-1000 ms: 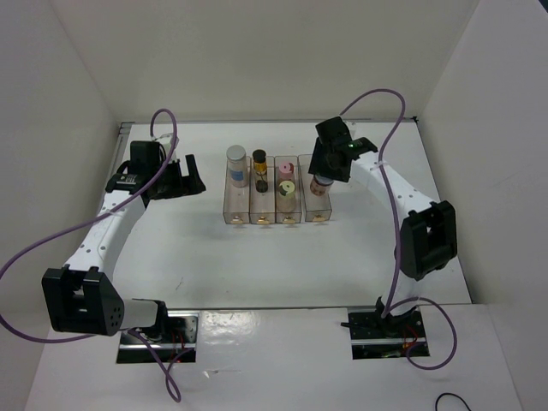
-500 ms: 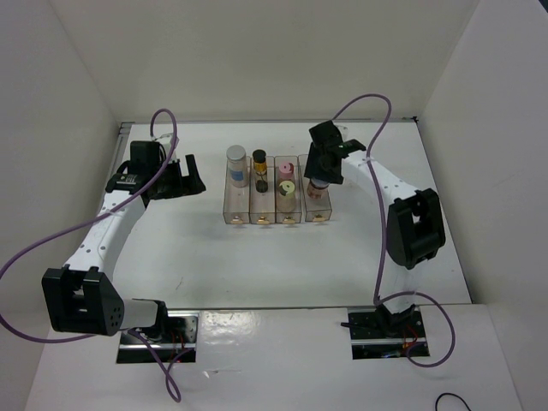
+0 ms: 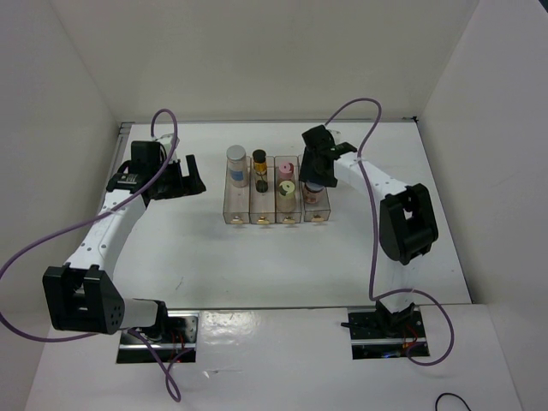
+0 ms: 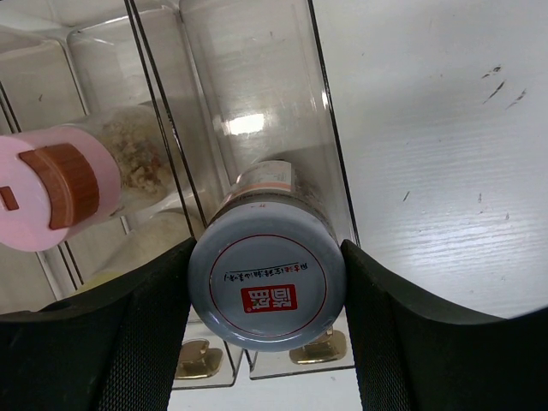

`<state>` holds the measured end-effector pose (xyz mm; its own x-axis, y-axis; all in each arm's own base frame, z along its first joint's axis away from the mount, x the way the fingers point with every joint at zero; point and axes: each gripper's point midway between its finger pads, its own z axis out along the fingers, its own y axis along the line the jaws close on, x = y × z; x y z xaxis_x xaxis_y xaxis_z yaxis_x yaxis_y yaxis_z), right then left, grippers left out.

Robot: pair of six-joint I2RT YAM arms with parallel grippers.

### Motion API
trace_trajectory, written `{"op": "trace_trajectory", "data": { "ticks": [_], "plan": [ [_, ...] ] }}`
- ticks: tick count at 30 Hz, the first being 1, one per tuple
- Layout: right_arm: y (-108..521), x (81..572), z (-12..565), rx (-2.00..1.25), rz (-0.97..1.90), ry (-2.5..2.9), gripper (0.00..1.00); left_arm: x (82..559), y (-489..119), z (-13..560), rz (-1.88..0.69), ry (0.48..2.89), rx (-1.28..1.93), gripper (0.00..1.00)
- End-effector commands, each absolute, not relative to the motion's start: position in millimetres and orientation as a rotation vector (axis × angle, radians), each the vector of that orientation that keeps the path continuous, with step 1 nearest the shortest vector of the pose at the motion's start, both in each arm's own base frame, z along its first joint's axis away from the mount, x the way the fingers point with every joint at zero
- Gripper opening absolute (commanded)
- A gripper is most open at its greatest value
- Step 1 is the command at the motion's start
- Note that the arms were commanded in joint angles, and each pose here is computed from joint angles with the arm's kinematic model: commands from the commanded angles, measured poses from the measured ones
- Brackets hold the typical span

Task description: Organize the condiment bottles

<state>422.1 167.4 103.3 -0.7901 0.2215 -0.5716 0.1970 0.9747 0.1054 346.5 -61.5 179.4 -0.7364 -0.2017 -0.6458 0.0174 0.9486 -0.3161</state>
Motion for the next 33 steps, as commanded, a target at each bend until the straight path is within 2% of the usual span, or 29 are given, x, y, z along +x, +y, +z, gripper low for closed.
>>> {"op": "trace_trajectory", "data": {
  "ticks": [1, 8, 11, 12, 13, 15, 16, 19, 22, 25, 33],
  "plan": [
    [183.2, 440.3, 122.8, 0.327, 0.120, 2.403, 0.05, 351.8, -61.2, 182.0, -0.398, 2.344, -0.103, 1.00],
    [190.6, 432.6, 111.9, 0.322, 0.111, 2.439, 0.08, 351.8, -61.2, 182.0, -0.398, 2.344, -0.103, 1.00],
    [189.3, 430.2, 108.0, 0.321, 0.104, 2.448, 0.16, 351.8, -61.2, 182.0, -0.398, 2.344, -0.103, 1.00],
    [189.7, 430.3, 108.0, 0.332, 0.107, 2.447, 0.22, 351.8, -61.2, 182.0, -0.398, 2.344, -0.103, 1.00],
    [187.1, 428.8, 104.9, 0.335, 0.091, 2.451, 0.36, 351.4, -62.8, 182.3, -0.409, 2.344, -0.099, 1.00],
    [187.1, 428.8, 104.9, 0.335, 0.091, 2.451, 0.45, 351.4, -62.8, 182.3, -0.409, 2.344, -0.099, 1.00],
    [186.0, 426.6, 101.6, 0.334, 0.085, 2.458, 0.56, 351.4, -62.8, 182.3, -0.409, 2.344, -0.099, 1.00],
    [188.6, 428.1, 102.5, 0.332, 0.102, 2.454, 0.65, 351.4, -62.8, 182.3, -0.409, 2.344, -0.099, 1.00],
    [194.5, 432.0, 113.4, 0.315, 0.136, 2.447, 0.78, 351.4, -62.8, 182.3, -0.409, 2.344, -0.099, 1.00],
    [192.1, 431.5, 124.3, 0.319, 0.125, 2.442, 0.96, 352.7, -64.4, 186.3, -0.419, 2.335, -0.092, 1.00],
    [187.2, 422.5, 163.9, 0.313, 0.165, 2.383, 0.98, 353.4, -64.4, 183.3, -0.419, 2.344, -0.094, 1.00]
  ]
}}
